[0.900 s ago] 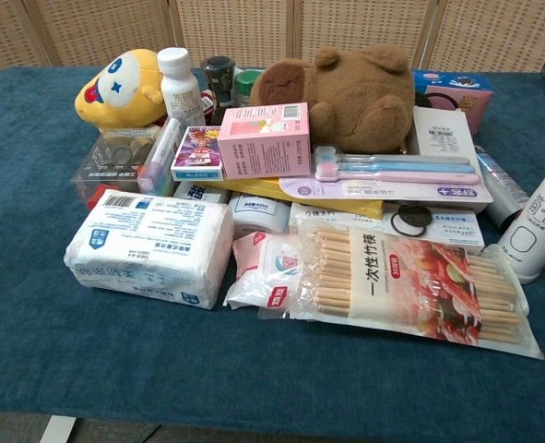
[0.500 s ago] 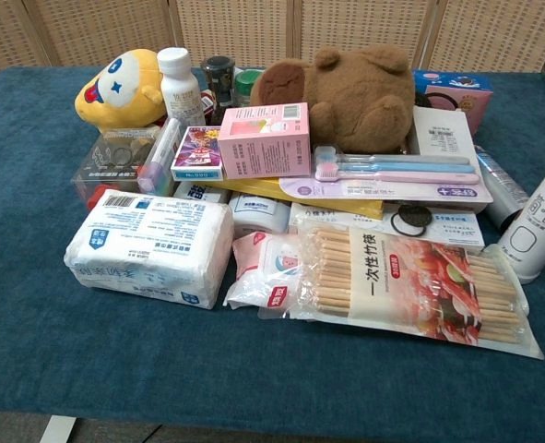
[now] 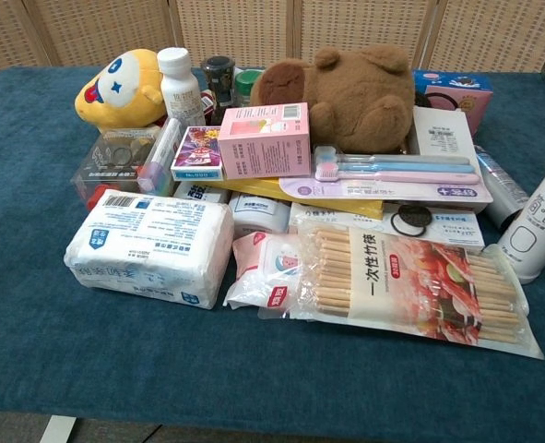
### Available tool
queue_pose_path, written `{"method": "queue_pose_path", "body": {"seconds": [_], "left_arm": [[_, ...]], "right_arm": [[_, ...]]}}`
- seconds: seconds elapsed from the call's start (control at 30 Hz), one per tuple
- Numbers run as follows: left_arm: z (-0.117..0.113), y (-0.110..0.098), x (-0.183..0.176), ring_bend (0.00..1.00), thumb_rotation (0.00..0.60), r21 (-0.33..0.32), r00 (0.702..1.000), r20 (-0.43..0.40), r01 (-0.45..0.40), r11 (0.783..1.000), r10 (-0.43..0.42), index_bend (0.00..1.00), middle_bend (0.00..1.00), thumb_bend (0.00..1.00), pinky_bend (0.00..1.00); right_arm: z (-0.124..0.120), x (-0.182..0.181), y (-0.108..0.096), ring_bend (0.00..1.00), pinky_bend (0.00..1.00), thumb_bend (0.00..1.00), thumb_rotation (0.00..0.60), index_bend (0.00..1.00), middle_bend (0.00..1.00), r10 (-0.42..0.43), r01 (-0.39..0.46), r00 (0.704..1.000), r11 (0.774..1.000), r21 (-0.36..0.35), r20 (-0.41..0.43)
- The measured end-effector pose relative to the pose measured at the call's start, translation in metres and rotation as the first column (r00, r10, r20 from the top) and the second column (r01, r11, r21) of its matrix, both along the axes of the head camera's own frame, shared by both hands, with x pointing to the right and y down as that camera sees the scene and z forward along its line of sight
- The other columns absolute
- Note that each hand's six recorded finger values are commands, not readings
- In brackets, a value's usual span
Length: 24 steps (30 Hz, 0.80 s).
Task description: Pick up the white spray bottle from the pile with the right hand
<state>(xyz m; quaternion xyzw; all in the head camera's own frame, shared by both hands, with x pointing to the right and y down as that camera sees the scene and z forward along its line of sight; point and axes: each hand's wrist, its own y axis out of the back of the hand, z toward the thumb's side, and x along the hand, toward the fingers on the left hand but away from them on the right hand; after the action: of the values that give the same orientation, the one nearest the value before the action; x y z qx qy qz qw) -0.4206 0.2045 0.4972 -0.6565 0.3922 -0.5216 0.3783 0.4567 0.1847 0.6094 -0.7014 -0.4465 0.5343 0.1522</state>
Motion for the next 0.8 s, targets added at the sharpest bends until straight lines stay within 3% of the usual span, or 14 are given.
{"method": "queue_pose_path", "body": {"seconds": [0.23, 0.8], "left_arm": [[0.0, -0.002, 0.003, 0.09, 0.517, -0.003, 1.0, -0.001, -0.004, 1.0, 0.004, 0.27, 0.15, 0.36, 0.0], [-0.001, 0.002, -0.011, 0.09, 0.518, 0.004, 1.0, -0.001, 0.024, 1.0, -0.024, 0.27, 0.15, 0.36, 0.0]], "right_arm": [[0.011, -0.017, 0.019, 0.09, 0.07, 0.06, 0.253, 0.0, 0.19, -0.04, 0.042, 0.997, 0.999, -0.033, 0.062], [0.025, -0.069, 0.017, 0.09, 0.07, 0.07, 0.254, 0.0, 0.14, -0.118, 0.126, 0.984, 0.991, -0.045, 0.134]]}}
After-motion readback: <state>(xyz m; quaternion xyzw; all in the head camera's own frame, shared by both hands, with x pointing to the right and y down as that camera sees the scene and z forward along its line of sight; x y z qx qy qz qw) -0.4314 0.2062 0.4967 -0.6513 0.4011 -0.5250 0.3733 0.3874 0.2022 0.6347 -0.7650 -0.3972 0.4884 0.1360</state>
